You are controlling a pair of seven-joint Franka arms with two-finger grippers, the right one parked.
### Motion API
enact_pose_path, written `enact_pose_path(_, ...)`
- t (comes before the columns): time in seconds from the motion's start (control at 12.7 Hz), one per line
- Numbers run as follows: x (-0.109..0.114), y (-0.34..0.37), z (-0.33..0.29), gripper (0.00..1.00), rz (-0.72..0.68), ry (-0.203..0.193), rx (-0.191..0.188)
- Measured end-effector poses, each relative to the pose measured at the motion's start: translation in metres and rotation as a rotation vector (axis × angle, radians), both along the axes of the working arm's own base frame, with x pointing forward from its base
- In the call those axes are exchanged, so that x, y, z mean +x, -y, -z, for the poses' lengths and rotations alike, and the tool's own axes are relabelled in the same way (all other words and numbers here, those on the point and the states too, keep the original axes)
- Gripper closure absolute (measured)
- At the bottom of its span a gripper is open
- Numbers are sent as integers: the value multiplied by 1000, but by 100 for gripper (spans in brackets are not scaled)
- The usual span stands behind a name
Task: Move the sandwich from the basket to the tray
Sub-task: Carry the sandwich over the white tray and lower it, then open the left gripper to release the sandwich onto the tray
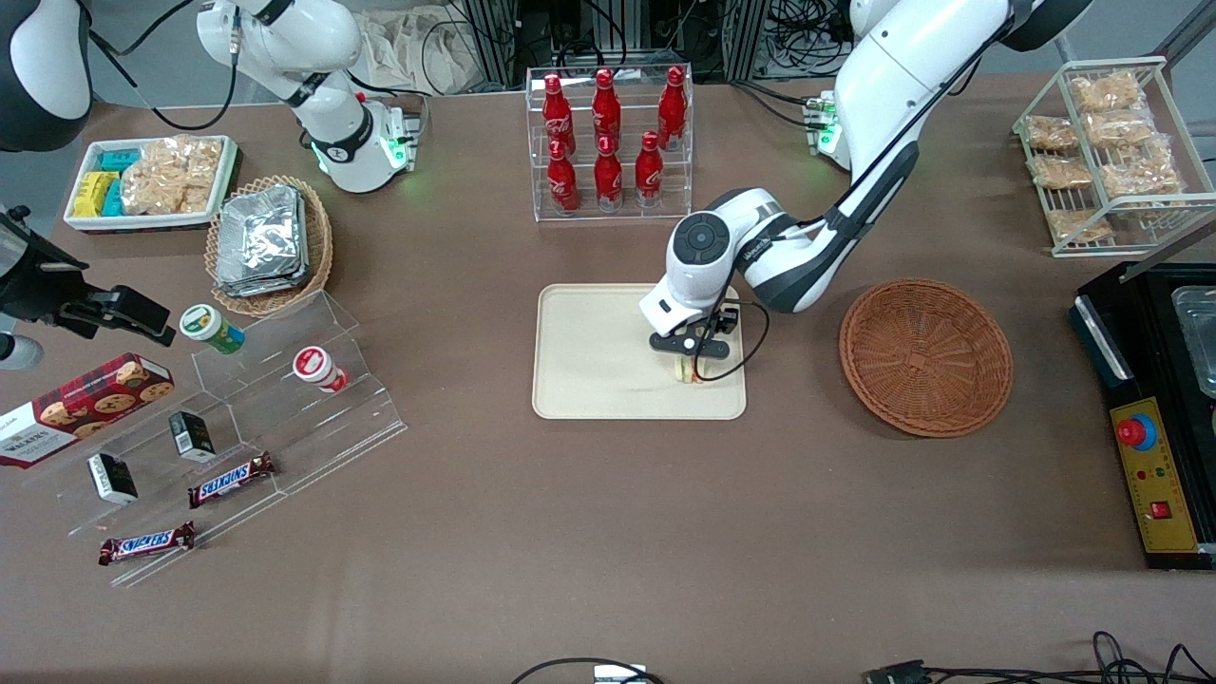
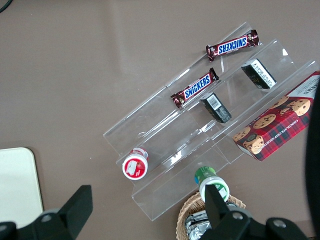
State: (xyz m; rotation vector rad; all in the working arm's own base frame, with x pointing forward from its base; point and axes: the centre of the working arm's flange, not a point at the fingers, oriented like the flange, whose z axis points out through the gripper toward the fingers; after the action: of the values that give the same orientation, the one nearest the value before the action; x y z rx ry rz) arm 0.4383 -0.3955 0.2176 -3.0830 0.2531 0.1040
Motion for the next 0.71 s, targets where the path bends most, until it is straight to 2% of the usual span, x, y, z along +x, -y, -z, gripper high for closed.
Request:
enact_pose_path(0.16, 9, -2, -8, 0, -38, 12, 4)
enact_pose_path(0.32, 22, -6, -26, 0, -120, 22, 52)
enact_pose_path(0.39, 31, -9, -39, 0, -153, 36, 63)
enact_pose_path(0.71, 78, -49, -85, 0, -267, 112, 50)
